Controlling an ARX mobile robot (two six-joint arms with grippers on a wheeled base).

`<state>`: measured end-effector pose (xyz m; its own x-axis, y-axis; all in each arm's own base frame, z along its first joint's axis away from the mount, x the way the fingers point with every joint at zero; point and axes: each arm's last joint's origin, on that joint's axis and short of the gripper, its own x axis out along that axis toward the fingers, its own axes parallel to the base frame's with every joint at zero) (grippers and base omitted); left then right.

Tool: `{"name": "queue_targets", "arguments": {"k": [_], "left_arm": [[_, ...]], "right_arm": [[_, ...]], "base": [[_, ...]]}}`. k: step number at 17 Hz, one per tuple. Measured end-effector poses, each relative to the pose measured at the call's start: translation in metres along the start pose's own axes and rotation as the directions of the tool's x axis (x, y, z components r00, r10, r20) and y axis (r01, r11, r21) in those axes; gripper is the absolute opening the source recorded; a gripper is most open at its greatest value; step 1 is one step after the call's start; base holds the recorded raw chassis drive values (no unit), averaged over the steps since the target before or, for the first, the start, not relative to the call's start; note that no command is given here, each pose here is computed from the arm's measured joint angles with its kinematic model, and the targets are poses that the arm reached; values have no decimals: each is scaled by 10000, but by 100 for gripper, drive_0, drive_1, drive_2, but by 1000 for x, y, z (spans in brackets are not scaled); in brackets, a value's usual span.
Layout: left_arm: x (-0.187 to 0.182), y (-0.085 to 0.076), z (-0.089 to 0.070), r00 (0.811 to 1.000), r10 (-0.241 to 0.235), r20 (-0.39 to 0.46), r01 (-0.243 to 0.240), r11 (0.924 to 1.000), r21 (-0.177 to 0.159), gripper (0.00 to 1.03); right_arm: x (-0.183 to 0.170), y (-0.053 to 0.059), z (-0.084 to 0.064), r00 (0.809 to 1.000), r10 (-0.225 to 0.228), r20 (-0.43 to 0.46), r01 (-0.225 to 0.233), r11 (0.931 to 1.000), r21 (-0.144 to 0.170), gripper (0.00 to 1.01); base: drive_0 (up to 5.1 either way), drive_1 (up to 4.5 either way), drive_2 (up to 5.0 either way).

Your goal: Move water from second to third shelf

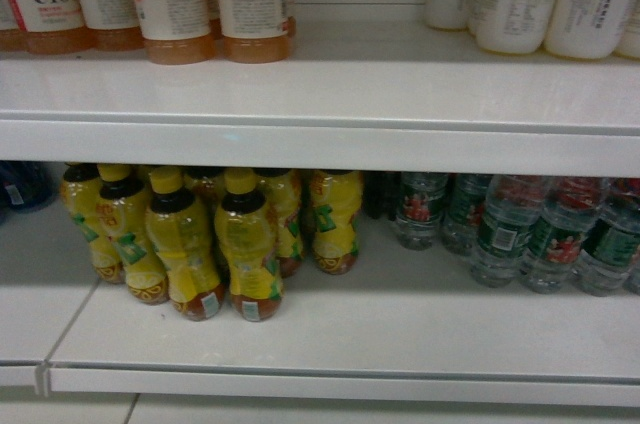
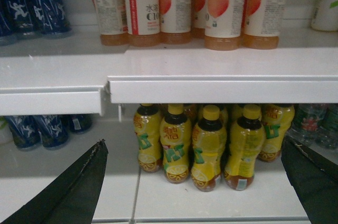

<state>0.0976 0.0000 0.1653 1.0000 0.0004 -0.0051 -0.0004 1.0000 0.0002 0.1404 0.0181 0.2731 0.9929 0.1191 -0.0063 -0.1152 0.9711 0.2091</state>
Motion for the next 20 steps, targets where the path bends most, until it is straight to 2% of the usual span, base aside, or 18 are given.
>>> {"name": "queue_targets", "arguments": {"k": [20], "left_arm": [[0,0,0,10000,0,38,0,10000,0,98]], "right_arm": [[0,0,0,10000,-3,5,3,10000,0,42]], "base": [[-432,237,237]]}}
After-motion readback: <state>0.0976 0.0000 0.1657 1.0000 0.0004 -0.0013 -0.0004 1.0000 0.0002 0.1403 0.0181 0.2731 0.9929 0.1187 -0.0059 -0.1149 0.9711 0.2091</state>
